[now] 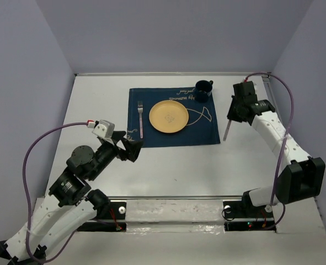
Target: Set the dinner table for one person
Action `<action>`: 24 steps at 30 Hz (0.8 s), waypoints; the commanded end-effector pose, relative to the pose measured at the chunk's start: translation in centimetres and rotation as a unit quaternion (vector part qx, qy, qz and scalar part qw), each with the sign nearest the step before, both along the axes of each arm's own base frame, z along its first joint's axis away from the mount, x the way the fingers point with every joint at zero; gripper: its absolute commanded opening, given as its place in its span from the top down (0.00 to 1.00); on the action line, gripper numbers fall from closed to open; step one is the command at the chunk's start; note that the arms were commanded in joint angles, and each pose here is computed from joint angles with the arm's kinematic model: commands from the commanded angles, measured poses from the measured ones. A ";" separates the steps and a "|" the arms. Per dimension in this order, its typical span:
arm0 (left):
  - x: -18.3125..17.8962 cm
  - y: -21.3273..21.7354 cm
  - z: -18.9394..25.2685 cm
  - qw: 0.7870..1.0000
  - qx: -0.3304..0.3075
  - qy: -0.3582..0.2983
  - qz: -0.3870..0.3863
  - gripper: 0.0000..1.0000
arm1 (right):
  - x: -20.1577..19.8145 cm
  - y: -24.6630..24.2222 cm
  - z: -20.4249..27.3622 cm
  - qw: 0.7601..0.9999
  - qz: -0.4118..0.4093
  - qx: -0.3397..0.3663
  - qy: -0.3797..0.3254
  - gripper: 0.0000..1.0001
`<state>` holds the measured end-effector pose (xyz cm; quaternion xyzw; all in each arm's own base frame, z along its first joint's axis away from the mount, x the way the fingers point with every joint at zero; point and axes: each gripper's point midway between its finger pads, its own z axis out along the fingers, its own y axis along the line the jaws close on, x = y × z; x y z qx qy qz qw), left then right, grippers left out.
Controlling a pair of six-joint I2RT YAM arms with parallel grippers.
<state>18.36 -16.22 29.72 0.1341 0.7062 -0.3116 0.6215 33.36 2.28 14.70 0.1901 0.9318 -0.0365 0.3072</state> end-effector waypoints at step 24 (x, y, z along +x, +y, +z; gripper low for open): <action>7.6 6.5 -2.4 0.976 0.049 0.049 0.206 0.01 | 14.0 18.2 -3.6 0.956 0.288 0.060 0.001 1.00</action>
